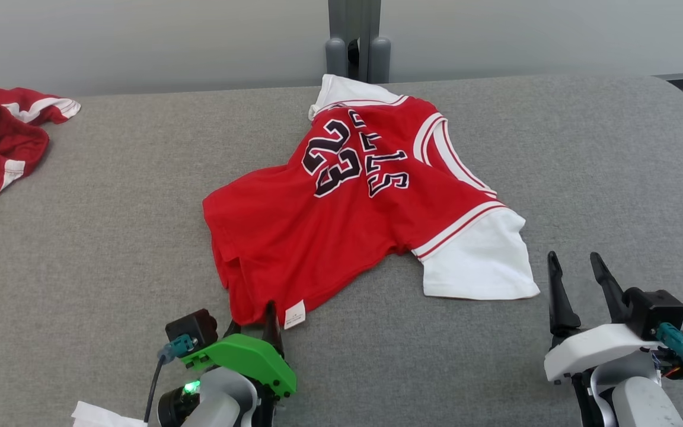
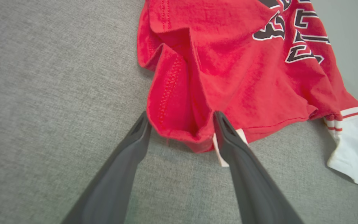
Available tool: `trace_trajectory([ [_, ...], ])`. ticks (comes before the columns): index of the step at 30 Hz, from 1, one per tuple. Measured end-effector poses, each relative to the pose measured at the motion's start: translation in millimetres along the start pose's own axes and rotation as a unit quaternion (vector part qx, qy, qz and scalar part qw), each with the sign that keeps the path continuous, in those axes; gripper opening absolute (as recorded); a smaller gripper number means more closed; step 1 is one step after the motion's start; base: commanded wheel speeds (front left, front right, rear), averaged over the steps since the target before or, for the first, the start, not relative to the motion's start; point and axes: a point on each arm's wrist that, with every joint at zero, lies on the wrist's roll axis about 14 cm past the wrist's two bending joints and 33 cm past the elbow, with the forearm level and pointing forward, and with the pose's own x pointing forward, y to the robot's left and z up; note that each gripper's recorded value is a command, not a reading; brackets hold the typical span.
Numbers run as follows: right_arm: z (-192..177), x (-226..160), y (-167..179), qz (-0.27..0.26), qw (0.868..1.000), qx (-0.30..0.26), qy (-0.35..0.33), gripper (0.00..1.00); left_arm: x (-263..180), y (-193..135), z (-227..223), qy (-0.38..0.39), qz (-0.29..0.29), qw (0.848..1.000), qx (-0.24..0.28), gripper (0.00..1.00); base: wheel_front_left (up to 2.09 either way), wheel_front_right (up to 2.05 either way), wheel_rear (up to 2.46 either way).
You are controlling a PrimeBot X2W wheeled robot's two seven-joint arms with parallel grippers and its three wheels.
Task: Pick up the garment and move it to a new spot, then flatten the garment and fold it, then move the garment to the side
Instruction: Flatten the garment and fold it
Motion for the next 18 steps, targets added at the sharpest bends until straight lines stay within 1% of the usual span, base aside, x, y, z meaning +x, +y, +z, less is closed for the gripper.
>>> trace_trajectory([
  [1,-3,-1,0,0.001,1.000,-0.002,0.006,1.00,0,1,0,-0.001,0.002,1.000,0.000,0.39,0.00,0.00,0.00],
  [2,-8,-1,0,0.001,1.000,-0.005,0.016,1.00,0,2,-1,0.000,0.004,1.000,0.000,0.18,0.00,0.00,0.00],
  [3,-13,-2,0,0.001,1.000,-0.008,0.026,1.00,0,4,-1,0.000,0.006,1.000,0.000,0.00,0.00,0.00,0.00],
  [10,-57,-10,2,0.005,0.993,-0.021,0.114,1.00,0,10,7,-0.020,0.009,1.000,0.021,0.00,0.00,0.00,0.00],
  [18,-85,11,8,0.011,0.985,-0.017,0.169,1.00,-1,22,15,-0.035,0.018,0.999,0.037,0.00,0.00,0.00,0.00],
])
